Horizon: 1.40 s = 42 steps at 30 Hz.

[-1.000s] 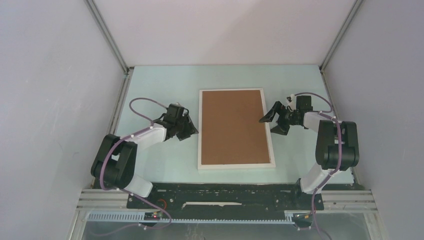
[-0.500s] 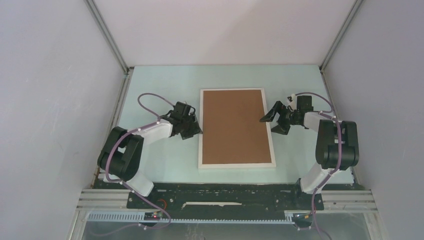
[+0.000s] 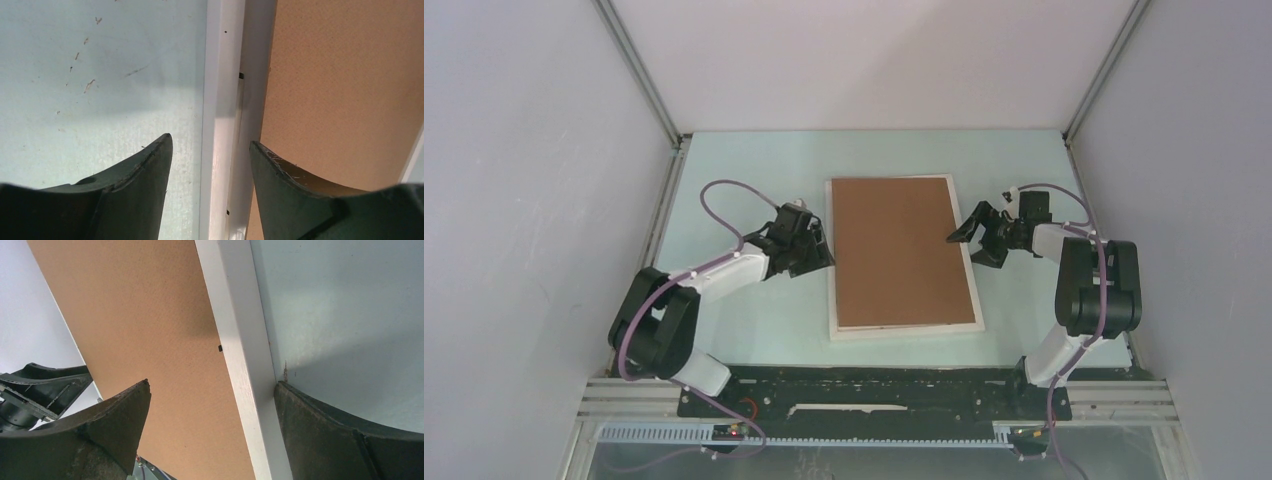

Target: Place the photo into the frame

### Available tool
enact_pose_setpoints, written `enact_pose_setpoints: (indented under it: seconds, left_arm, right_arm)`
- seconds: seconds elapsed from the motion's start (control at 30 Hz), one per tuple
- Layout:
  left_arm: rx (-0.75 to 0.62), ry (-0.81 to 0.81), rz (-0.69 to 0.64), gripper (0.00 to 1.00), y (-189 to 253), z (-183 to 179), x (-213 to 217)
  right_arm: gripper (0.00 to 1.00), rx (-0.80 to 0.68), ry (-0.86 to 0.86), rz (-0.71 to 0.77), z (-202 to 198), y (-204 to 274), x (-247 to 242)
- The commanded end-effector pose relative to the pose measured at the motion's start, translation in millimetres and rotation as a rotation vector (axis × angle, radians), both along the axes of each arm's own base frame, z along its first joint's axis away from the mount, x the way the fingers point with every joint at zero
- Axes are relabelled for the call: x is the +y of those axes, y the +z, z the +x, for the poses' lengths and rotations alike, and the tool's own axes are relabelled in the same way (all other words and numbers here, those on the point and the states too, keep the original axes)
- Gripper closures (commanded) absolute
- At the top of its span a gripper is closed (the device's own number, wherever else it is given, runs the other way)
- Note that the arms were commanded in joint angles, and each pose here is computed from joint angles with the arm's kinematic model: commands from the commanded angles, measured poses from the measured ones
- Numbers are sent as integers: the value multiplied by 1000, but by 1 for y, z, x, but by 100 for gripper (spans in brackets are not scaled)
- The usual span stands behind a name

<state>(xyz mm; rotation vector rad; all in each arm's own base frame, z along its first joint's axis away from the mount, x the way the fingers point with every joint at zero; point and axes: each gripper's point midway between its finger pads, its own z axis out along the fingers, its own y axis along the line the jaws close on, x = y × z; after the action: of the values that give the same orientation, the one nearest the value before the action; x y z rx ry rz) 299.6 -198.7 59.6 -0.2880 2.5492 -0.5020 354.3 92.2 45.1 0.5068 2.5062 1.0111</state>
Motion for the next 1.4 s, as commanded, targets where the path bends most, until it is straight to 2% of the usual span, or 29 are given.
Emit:
enact_pose_setpoints:
  seconds: [0.0, 0.13, 0.37, 0.43, 0.57, 0.63, 0.7, 0.83, 0.97, 1.13, 1.37]
  left_arm:
    - [-35, -96, -161, 33, 28, 4, -53]
    - [8, -111, -128, 30, 17, 8, -56]
    - [45, -99, -5, 22, 2, 17, -45]
    - [38, -90, 65, 18, 1, 17, -38]
    - [8, -66, 112, 11, 9, 16, -26]
    - [-28, -48, 127, 4, 19, 16, -17]
    - [-53, -45, 107, 0, 32, 15, -13]
    - [-82, -11, 23, 0, 57, 19, -4]
    - [-96, 47, -61, 0, 66, 45, 7]
    - [-140, 121, -67, 0, 70, 97, 13]
    - [-97, 174, -10, 11, 33, 147, 11]
  right_arm:
    - [0, 13, 65, 77, -10, 8, 21]
    - [1, 13, 67, 76, -10, 8, 22]
    - [0, 14, 73, 77, -11, 7, 23]
    - [0, 13, 71, 79, -10, 7, 23]
    - [0, 10, 64, 76, -9, 8, 20]
    - [0, 9, 62, 77, -9, 9, 19]
    - [0, 7, 58, 74, -9, 9, 18]
    - [0, 1, 49, 83, -7, 11, 16]
    - [0, -7, 38, 91, -4, 13, 14]
    - [0, -22, -9, 86, 9, 19, 2]
    - [0, -18, -55, 82, 38, 19, -9]
